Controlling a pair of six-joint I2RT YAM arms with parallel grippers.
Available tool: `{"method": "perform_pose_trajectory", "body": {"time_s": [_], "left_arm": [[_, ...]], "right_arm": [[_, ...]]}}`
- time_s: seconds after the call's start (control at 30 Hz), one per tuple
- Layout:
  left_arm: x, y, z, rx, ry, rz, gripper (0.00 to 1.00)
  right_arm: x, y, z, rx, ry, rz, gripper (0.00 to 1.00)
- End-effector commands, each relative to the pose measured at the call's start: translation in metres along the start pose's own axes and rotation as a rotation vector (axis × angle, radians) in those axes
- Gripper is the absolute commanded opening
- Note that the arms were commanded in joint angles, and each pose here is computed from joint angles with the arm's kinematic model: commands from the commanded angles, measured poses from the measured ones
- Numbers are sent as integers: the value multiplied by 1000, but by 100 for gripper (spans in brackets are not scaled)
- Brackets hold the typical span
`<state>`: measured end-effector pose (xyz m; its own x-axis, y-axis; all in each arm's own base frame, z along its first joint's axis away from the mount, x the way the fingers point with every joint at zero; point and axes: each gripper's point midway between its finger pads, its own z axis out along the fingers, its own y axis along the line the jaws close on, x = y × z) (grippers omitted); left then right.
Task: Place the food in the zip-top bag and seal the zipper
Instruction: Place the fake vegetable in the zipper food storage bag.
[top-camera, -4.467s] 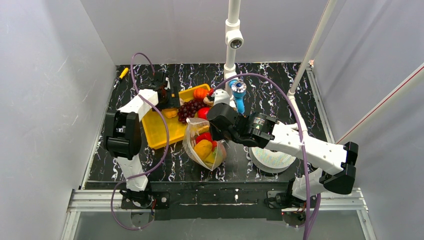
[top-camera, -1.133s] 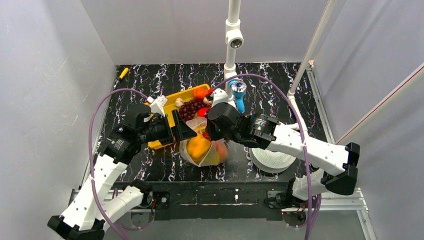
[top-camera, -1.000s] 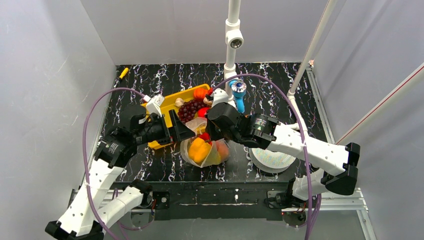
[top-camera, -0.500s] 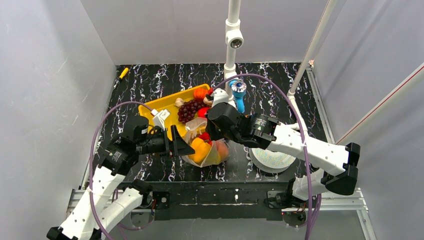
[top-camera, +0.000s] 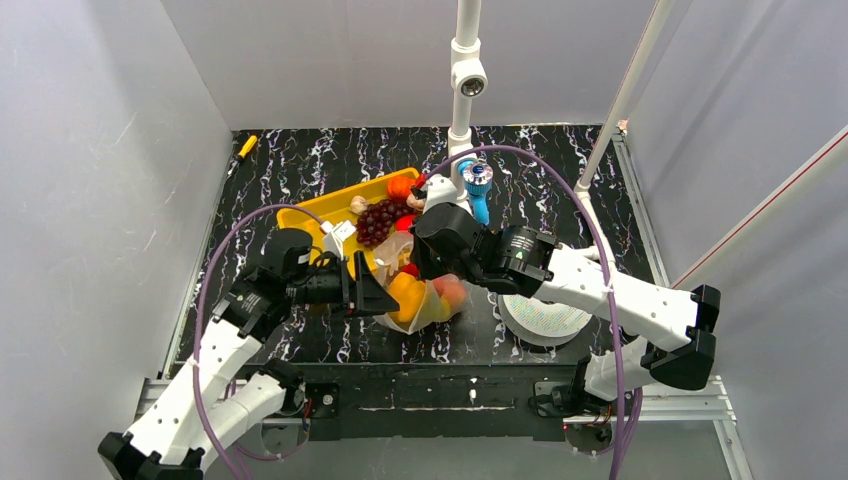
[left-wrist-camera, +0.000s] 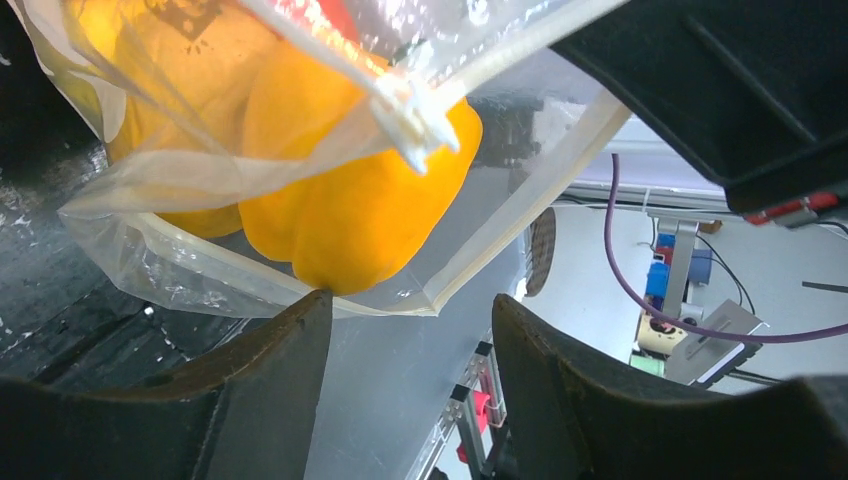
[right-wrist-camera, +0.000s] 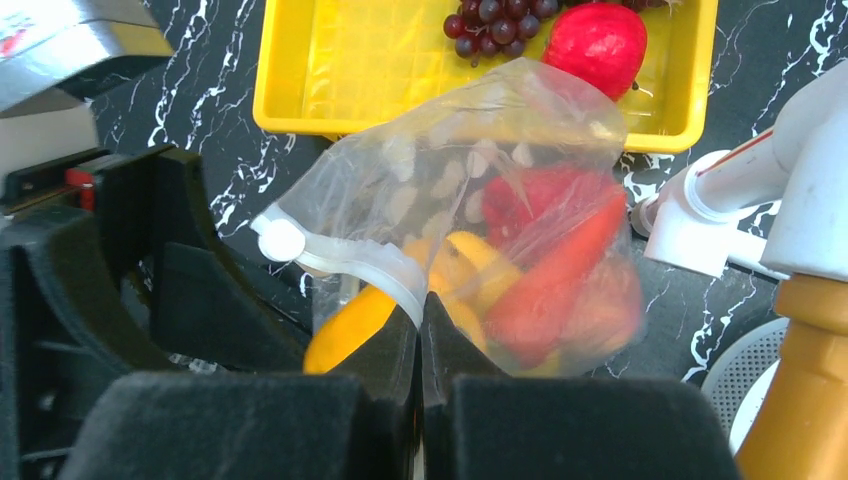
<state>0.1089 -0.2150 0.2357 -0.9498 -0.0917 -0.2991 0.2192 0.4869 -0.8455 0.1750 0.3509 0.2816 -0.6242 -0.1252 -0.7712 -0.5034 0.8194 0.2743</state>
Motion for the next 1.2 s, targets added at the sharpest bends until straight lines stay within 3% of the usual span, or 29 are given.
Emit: {"method": "perform_pose_trajectory", "body": {"time_s": [0.0,0.17,0.4,0.67,1.03,1.17], "left_arm": [[-10,-19,10,79,6,24,60],[-33,-24,20,67,-58,30,65],[-70,-29,13,1,-239,61,72],[-79,-10,0,-129,-332,80,73],[-47,-52,-50,-68,-292,184,76],[-34,-55,-69,-108,-274,217,72]], "right_arm": [[-26,18,-12,-62,-69,24,1],[-24,27,-9,-96,-47,31,1],[-13,32,-10,-132,-6,54,1],[-31,58,-38,-293,-36,132,1],[-31,53,-23,-323,6,282,1],[-24,52,-13,-336,31,318,1]]}}
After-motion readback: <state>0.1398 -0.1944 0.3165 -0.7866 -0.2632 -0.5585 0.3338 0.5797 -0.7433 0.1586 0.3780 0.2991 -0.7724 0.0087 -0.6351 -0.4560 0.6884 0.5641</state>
